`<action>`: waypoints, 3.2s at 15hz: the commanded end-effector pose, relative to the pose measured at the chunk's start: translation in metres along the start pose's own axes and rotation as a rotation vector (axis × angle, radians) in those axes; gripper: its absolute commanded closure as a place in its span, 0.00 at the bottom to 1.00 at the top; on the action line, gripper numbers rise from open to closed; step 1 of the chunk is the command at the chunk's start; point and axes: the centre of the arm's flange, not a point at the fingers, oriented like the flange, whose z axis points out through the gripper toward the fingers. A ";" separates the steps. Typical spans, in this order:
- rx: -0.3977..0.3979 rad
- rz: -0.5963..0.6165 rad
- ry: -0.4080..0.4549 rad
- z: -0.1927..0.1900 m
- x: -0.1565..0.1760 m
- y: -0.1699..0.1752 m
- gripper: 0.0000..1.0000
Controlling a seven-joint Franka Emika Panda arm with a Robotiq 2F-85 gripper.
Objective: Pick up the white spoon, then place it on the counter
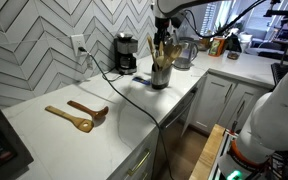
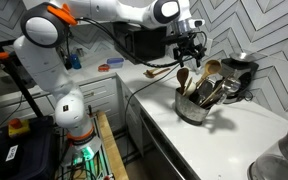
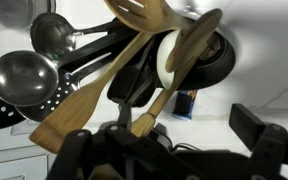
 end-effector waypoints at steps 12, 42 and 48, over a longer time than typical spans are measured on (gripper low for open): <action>0.028 0.176 -0.100 0.077 0.000 0.008 0.06; -0.067 0.206 -0.078 0.059 -0.001 0.028 0.98; -0.195 0.154 -0.101 0.020 -0.006 0.042 0.98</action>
